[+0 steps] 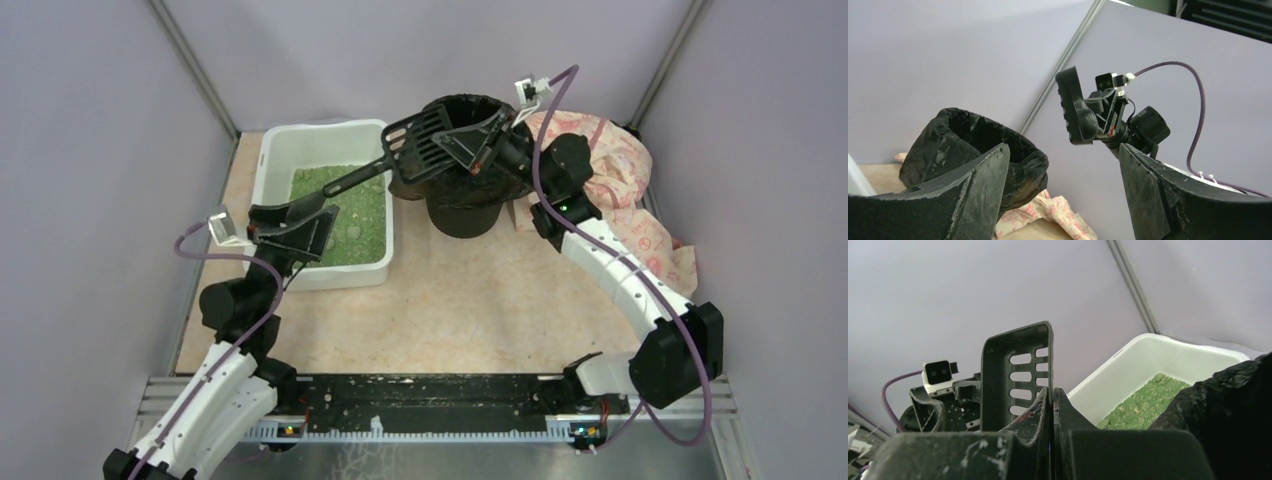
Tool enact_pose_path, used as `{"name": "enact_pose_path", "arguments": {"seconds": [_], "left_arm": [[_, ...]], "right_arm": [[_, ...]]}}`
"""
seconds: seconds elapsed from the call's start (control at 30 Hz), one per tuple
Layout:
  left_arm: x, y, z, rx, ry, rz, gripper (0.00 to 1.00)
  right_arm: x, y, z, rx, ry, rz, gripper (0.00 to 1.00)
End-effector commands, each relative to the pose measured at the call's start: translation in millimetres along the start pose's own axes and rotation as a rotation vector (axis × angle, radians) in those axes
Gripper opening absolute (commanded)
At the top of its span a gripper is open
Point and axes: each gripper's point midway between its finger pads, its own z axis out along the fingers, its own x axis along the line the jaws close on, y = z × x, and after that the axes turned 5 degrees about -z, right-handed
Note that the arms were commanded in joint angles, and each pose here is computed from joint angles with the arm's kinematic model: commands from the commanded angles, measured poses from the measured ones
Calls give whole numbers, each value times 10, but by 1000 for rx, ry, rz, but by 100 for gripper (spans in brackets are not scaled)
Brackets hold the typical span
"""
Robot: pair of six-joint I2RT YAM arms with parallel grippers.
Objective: Clean the litter box
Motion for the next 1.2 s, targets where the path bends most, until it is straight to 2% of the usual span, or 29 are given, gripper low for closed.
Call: {"name": "enact_pose_path", "arguments": {"seconds": [0.0,0.27,0.67,0.9,1.17], "left_arm": [[-194,147,35,-70,-84,-41,85],[-192,176,55,-82,-82,-32,84],[-205,202,92,-81,-78,-3,74],[-206,209,103,-86,-82,-2,72],[-214,257,114,-95,-68,23,62]], "right_arm": [[353,178,16,-75,78,-42,0],[483,5,125,-46,113,-29,0],[503,-110,135,-23,119,-22,0],[531,-186,151,-14,124,-9,0],[541,-251,141,-3,128,0,0]]}}
